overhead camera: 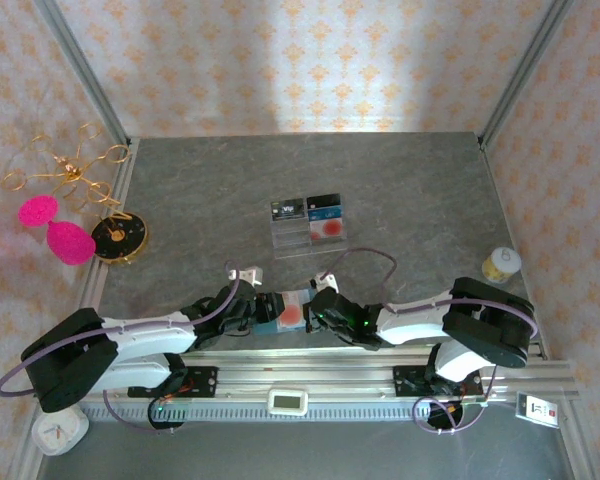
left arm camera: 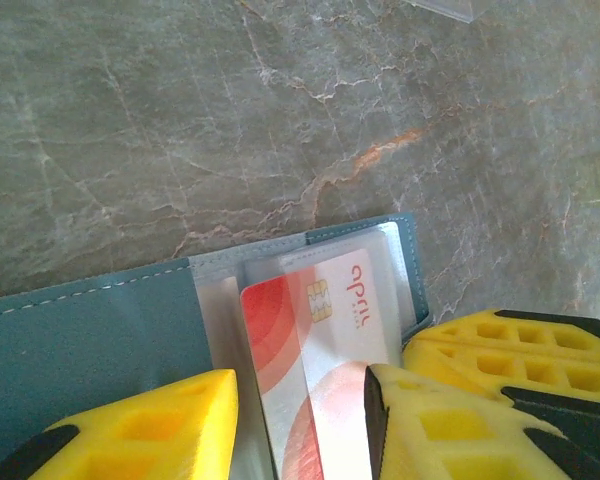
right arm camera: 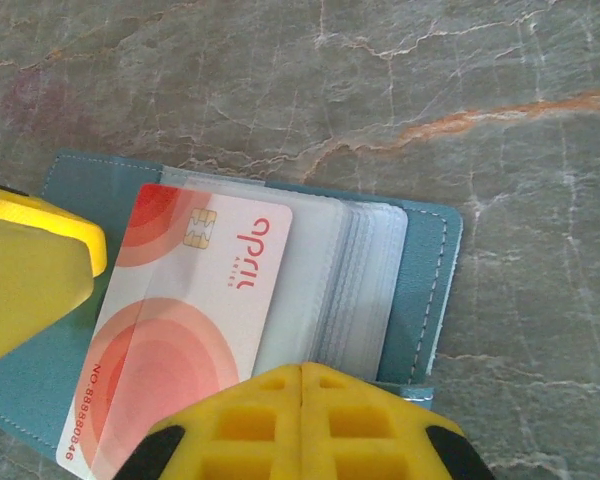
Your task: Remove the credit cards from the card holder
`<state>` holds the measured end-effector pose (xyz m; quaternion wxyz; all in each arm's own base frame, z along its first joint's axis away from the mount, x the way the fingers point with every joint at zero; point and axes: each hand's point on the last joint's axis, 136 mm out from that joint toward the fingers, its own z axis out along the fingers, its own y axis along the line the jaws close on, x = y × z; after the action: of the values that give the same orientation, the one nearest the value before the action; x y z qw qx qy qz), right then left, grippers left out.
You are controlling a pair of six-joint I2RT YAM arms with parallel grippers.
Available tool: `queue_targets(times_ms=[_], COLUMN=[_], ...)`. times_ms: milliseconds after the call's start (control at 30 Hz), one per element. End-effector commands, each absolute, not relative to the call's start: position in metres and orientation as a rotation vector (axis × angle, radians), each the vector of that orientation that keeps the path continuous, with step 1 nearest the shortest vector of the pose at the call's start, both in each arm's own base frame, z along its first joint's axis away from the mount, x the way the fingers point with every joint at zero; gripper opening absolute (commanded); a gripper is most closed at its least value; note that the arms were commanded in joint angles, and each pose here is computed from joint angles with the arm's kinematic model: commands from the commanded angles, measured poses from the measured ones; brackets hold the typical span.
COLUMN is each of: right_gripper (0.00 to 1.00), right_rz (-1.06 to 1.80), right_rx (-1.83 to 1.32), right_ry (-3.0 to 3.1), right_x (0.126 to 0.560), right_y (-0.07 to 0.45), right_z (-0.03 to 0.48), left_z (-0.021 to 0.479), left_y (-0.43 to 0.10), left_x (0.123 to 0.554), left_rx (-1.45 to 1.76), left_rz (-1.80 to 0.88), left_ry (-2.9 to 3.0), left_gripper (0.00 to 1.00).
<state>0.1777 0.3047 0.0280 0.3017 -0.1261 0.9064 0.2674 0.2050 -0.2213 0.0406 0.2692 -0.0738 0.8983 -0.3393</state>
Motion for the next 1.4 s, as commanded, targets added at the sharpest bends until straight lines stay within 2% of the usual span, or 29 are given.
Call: queue_targets(times_ms=[0, 233, 500, 567, 633, 700, 767, 833, 1200, 1300, 1367], right_gripper=[0.0, 0.0, 0.0, 0.0, 0.0, 0.0, 0.0, 0.0, 0.0, 0.0, 0.0], right_rz=[0.707, 0.735, 0.73, 0.724, 0.723, 0.724, 0.731, 0.734, 0.744, 0.734, 0.725], right_rx=[-0.347, -0.355, -0.343, -0.338, -0.338, -0.341, -0.344, -0.345, -0.356, -0.354, -0.347], right_ry=[2.456, 2.46, 2.456, 2.461, 2.463, 2.463, 2.464, 2.467, 2.471, 2.469, 2.468], right_x=[0.17, 0.168, 0.169, 0.17, 0.17, 0.17, 0.169, 0.169, 0.167, 0.168, 0.169], right_y=[0.301, 0.306, 0.305, 0.304, 0.305, 0.305, 0.307, 0.308, 0.311, 0.311, 0.308], right_z=[0.014, 0.016, 0.019, 0.018, 0.018, 0.018, 0.018, 0.017, 0.016, 0.017, 0.017], left_z=[0.041, 0.031, 0.043, 0.048, 0.053, 0.054, 0.056, 0.056, 0.05, 0.044, 0.042], left_y=[-0.22, -0.226, -0.22, -0.221, -0.224, -0.226, -0.228, -0.23, -0.231, -0.228, -0.227], left_x=[0.212, 0.209, 0.209, 0.208, 0.206, 0.203, 0.202, 0.201, 0.2, 0.199, 0.198], left_rx=[-0.2, -0.193, -0.27, -0.27, -0.274, -0.277, -0.28, -0.29, -0.29, -0.296, -0.293], left_rz=[-0.876, -0.905, -1.013, -1.063, -1.128, -1.176, -1.208, -1.226, -1.219, -1.19, -1.173], left_ry=[2.418, 2.451, 2.336, 2.303, 2.266, 2.253, 2.243, 2.243, 2.273, 2.295, 2.309], left_gripper=[0.39, 0.29, 0.13, 0.07, 0.09, 0.19, 0.25, 0.25, 0.23, 0.14, 0.04])
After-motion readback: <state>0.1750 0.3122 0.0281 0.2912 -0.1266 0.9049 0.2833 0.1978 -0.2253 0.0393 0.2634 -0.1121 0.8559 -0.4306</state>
